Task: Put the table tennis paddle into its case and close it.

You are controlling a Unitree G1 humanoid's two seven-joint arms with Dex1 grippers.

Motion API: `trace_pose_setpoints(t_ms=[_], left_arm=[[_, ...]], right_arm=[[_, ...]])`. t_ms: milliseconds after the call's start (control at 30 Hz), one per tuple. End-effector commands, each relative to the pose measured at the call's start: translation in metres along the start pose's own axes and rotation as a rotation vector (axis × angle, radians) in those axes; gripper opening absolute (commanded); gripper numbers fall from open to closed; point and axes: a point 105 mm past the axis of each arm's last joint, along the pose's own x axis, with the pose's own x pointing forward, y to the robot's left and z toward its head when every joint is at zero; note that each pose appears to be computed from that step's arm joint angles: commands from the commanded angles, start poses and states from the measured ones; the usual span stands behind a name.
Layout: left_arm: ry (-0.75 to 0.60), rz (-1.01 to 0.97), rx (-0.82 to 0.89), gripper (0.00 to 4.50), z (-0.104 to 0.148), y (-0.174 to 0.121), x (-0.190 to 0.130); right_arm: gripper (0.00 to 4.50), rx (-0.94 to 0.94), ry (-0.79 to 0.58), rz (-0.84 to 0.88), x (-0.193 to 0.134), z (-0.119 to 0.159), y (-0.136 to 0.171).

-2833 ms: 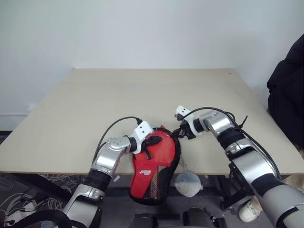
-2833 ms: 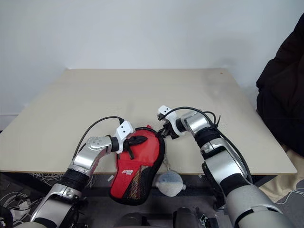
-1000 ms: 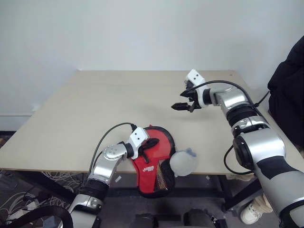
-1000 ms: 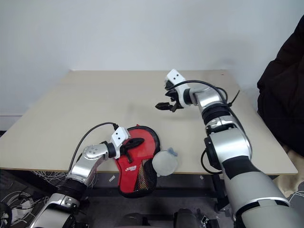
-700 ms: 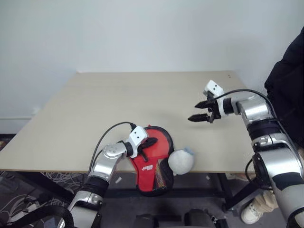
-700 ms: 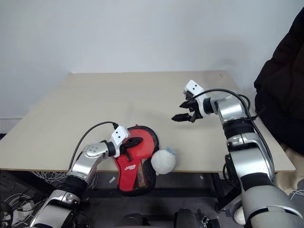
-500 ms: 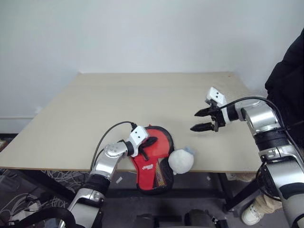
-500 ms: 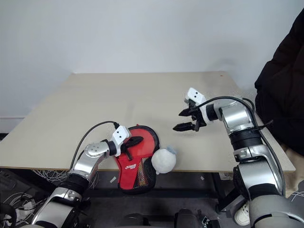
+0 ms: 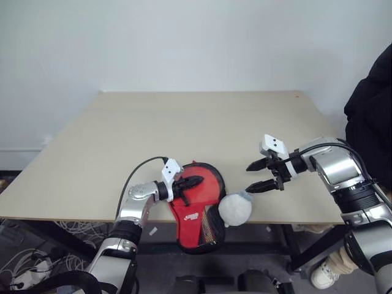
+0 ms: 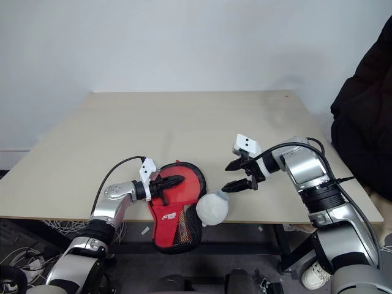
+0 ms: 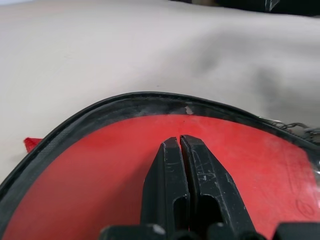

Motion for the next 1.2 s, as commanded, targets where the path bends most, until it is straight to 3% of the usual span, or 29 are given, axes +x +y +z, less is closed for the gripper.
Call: trace_pose_setpoints(t_ms=[33,300,833,933,1200], left_arm=[[0.141,-0.008,-0.146,0.0,-0.049,-0.01,-0.01],[0.148,-0.011,-0.141,0.0,-0.05,-0.01,-0.01],[0.15,-0.026,-0.128,0.0,-0.048,-0.012,-0.011],[0.15,-0.027,-0.123,0.0,-0.048,-0.011,-0.011],[0.152,-0.034,-0.112,0.0,-0.047,-0.012,-0.012]], right_arm=[[4.48,-0.061,-0.006,0.058,-0.002,0.006,0.015],[4.48,-0.068,0.006,0.14,0.004,-0.001,0.04],[4.48,-0.021,0.014,0.103,0.038,-0.012,0.037],[3.96,-0.015,0.019,0.096,0.043,-0.015,0.037],[1.83,-0.021,0.03,0.1,0.045,-0.021,0.04]])
